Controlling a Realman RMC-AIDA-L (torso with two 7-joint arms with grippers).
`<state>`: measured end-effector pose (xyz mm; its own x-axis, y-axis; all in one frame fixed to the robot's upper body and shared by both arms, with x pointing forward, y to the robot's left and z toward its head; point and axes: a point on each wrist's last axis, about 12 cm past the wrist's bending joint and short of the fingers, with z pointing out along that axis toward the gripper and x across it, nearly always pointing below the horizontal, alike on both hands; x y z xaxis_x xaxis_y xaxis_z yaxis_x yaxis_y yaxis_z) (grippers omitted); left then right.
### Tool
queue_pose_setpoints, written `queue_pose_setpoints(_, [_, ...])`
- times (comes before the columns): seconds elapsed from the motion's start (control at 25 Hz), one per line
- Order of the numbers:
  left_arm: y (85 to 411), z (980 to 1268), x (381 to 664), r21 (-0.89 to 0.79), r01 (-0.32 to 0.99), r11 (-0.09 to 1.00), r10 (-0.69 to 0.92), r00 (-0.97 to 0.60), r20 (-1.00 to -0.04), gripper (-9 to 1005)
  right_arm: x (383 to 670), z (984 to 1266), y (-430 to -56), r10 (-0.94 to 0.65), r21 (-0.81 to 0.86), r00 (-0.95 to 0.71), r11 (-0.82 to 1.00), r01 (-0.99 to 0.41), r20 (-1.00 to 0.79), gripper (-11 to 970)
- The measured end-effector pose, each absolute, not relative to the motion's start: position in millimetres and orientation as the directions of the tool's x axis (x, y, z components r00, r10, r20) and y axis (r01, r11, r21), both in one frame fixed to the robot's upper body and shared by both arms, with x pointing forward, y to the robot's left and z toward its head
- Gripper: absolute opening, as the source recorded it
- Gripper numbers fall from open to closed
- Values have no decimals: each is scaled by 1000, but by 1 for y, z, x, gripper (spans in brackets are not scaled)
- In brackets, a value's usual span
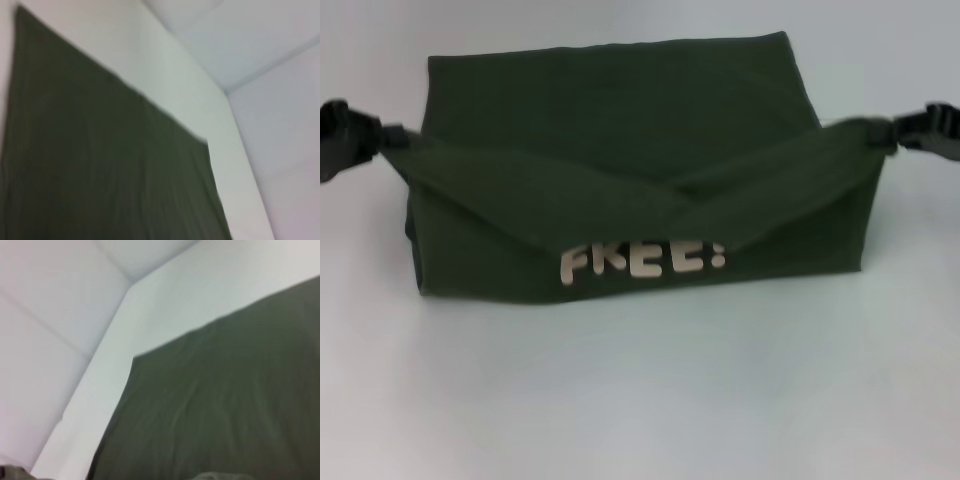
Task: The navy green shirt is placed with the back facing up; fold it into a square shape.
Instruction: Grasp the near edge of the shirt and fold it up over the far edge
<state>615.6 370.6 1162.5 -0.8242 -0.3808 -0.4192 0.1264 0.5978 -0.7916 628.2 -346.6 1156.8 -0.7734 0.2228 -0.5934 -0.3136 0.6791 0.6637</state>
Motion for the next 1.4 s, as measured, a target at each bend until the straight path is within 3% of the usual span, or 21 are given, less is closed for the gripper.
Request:
queue_pose_setpoints(0.4, [350,1129,642,-773,68,631,-567,-638,-520,29,658,1134,-315,342,616,-662,753,-232,-667,54])
queue_pose_setpoints(0.88, [323,1106,650,-700,66,711,-530,-604,-595,58,670,1112,-289,341,543,-629,825,-155,-699,56])
queue_pose_setpoints(1.28, [314,1097,654,-697,6,717,-565,-580,-586,114,671,1109,-285,389,563,-605,818,-120,-695,57])
queue_pose_setpoints(1.4, [317,1102,657,-694,13,720,-562,-577,-593,171,672,1111,-288,390,559,-599,820,-119,-699,196])
